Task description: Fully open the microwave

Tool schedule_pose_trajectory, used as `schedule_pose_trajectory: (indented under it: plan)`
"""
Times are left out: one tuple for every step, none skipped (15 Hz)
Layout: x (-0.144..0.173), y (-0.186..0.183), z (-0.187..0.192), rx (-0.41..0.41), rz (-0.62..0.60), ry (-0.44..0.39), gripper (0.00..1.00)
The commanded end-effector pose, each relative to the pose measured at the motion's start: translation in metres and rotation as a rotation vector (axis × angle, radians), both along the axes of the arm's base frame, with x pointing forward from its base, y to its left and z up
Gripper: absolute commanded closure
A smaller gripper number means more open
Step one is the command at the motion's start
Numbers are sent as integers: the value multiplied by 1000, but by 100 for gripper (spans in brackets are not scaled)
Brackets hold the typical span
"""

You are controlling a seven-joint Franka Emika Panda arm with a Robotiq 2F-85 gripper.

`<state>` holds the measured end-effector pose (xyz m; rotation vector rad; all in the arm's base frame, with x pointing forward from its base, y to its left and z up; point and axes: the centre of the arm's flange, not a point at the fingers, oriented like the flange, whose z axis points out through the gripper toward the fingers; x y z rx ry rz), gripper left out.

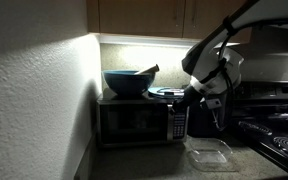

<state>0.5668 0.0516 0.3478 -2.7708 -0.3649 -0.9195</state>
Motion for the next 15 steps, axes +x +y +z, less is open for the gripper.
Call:
schedule_pose_trajectory:
  plan:
    - [-11, 8, 11, 35, 24, 43, 96]
    - [-11, 7, 11, 31, 17, 53, 96]
    - [-11, 6, 11, 27, 1, 57, 76]
    - [0, -5, 1, 6, 5, 18, 81]
    - [0, -5, 1, 9, -3, 24, 81]
    - [0, -3, 1, 13, -5, 28, 51]
    - [2, -2, -2, 16, -4, 19, 50]
    - [3, 0, -3, 19, -7, 18, 48]
    - [4, 2, -4, 27, -14, 19, 42]
    - [4, 4, -4, 34, -19, 17, 35]
    - [3, 5, -5, 39, -23, 24, 30]
    - [1, 7, -6, 38, -32, 28, 24]
    - [-1, 8, -6, 36, -35, 30, 17]
    - [-3, 9, -7, 35, -41, 13, 11]
    - [-6, 11, -7, 35, -45, -27, 4]
